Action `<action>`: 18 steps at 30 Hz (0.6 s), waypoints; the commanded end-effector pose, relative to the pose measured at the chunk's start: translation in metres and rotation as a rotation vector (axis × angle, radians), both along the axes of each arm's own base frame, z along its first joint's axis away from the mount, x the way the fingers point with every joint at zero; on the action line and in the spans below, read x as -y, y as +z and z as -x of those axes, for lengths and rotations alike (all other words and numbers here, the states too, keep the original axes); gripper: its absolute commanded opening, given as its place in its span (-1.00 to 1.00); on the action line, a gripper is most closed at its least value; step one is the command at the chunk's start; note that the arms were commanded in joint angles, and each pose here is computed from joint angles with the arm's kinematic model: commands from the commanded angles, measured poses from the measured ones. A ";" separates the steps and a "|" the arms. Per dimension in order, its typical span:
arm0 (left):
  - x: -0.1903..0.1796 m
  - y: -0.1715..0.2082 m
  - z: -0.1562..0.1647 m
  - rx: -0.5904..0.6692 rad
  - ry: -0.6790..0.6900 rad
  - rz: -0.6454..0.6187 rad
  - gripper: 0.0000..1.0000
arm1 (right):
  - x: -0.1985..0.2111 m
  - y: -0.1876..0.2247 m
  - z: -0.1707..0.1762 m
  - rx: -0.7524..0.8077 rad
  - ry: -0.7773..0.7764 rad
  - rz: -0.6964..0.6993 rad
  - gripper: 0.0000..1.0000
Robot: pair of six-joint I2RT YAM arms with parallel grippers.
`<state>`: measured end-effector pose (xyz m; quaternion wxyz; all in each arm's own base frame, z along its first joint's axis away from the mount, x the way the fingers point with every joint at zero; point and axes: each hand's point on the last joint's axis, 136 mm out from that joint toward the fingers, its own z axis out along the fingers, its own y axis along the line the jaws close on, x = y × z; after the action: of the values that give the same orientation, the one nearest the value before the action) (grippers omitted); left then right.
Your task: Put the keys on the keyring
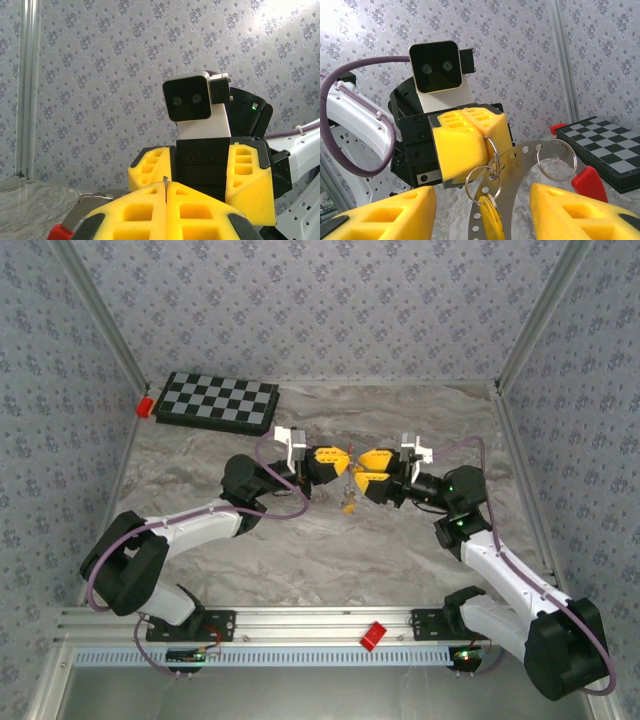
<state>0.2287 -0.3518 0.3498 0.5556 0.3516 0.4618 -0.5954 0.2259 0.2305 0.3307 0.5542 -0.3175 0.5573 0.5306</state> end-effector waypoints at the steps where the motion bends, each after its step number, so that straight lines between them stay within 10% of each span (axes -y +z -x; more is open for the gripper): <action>1: -0.004 0.035 0.013 0.076 -0.031 0.071 -1.00 | -0.004 0.005 0.006 0.040 0.038 0.012 -0.05; 11: -0.006 0.037 0.012 0.072 -0.024 0.080 -1.00 | -0.007 -0.004 0.004 0.012 0.042 0.020 -0.83; 18: -0.011 0.041 0.010 0.071 -0.006 0.109 -1.00 | -0.010 -0.012 0.005 -0.003 0.050 0.035 -0.93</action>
<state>0.2290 -0.3516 0.3503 0.5511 0.3465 0.4646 -0.6002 0.2251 0.2369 0.3206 0.5375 -0.3287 0.5628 0.5351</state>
